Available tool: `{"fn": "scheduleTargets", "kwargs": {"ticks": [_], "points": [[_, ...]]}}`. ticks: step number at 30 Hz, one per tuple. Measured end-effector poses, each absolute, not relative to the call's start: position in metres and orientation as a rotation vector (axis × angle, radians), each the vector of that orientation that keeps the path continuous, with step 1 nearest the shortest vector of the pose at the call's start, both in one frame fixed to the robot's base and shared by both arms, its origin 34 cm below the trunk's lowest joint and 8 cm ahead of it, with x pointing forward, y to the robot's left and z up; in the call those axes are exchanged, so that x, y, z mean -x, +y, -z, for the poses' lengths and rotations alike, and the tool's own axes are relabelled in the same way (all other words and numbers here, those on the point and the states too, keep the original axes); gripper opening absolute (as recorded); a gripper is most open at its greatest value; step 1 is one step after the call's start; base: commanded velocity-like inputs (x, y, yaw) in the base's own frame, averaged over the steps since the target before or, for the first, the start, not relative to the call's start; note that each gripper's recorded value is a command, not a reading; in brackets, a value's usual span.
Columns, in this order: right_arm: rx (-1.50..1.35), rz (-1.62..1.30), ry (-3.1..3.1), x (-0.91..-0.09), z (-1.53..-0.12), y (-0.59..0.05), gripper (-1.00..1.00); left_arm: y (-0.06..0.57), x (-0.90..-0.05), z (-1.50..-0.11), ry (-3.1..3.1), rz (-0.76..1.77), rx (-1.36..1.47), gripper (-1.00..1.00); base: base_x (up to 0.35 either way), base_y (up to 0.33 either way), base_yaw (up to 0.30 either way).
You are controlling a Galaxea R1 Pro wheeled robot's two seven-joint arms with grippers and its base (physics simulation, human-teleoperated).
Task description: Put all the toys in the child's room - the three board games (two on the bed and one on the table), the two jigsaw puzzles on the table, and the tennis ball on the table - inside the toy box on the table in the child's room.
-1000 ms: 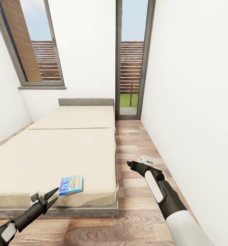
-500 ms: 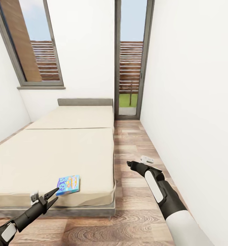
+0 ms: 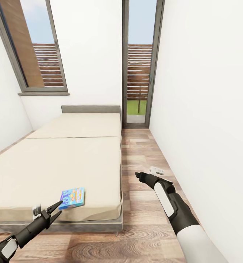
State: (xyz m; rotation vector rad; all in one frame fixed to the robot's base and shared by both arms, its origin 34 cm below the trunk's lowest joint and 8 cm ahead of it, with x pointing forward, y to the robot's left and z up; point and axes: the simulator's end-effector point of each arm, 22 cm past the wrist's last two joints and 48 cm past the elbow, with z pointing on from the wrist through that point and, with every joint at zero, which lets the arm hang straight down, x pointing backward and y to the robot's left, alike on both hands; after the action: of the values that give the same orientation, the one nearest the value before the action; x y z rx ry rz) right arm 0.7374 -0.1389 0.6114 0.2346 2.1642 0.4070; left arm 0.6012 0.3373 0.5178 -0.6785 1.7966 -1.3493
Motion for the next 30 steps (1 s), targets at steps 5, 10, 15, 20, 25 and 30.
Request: {"fn": "scheduleTargets", "kwargs": {"ticks": [5,10,15,20,25,30], "points": [[-0.234,-0.407,2.164,-0.7374,-0.6115,-0.1387,1.0,0.3368,-0.6003,-0.517,1.802,1.35,0.677,1.0,0.132,0.0,0.0],[-0.234,-0.407,2.164,-0.7375,-0.6113,-0.1388,1.0,0.3351,-0.5994,-0.5165,1.808,1.359,0.677,1.0,0.034,0.0,0.0],[-0.235,-0.407,2.164,-0.7375,-0.6114,-0.1388,1.0,0.3354,-0.5997,-0.517,1.806,1.36,0.678,1.0,0.006,0.0,0.0],[-0.235,-0.407,2.164,-0.7375,-0.6114,-0.1388,1.0,0.3356,-0.5999,-0.5172,1.804,1.36,0.678,1.0,0.001,0.0,0.0],[-0.235,-0.407,2.164,-0.7375,-0.6113,-0.1388,1.0,0.3356,-0.5999,-0.5172,1.804,1.359,0.678,1.0,0.0,0.0,0.0],[-0.235,-0.407,2.164,-0.7375,-0.6114,-0.1389,1.0,0.3354,-0.6,-0.517,1.805,1.356,0.674,-1.0,0.0,0.0,0.0]]}}
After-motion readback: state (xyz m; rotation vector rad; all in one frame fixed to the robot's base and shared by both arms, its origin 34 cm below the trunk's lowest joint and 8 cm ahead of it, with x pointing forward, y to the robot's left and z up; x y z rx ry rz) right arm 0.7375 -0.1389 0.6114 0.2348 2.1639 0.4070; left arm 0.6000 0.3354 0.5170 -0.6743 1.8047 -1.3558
